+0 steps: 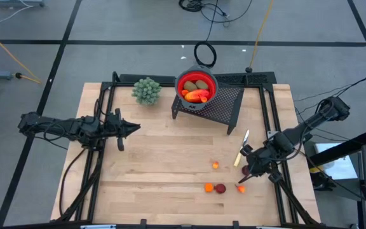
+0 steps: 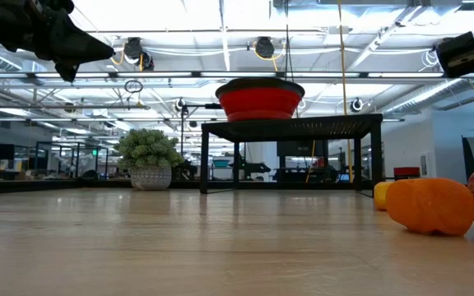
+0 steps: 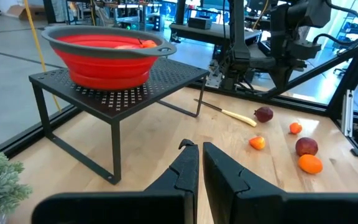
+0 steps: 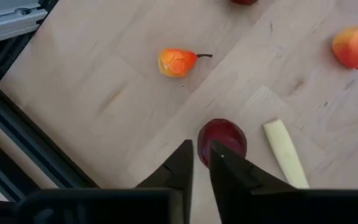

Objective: Pick & Place Fruit
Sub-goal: Put the pomegranate into the red strainer bowl

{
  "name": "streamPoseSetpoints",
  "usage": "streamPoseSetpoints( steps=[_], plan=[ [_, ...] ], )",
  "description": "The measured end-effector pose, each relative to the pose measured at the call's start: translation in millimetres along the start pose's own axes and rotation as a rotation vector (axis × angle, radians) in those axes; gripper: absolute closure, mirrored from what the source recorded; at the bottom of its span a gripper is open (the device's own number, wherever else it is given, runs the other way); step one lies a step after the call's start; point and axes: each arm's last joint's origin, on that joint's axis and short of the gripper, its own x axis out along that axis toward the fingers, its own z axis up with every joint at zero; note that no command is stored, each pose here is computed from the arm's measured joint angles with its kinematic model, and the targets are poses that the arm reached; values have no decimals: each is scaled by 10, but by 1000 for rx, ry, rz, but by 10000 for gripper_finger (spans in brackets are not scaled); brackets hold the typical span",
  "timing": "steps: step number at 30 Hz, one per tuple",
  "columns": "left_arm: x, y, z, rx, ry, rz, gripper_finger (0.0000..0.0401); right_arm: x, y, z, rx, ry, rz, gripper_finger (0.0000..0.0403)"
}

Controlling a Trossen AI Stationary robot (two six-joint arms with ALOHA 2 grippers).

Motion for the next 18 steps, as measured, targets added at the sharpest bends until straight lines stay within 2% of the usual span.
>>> streamPoseSetpoints(
  steps=[12,18],
  plan=[
    [0,0,2,-22,-2,0,380,145,-29,46,-33,71,40,204],
    [0,0,1,-85,-1,0,380,253,-59,71,-98,124,48,156]
  ],
)
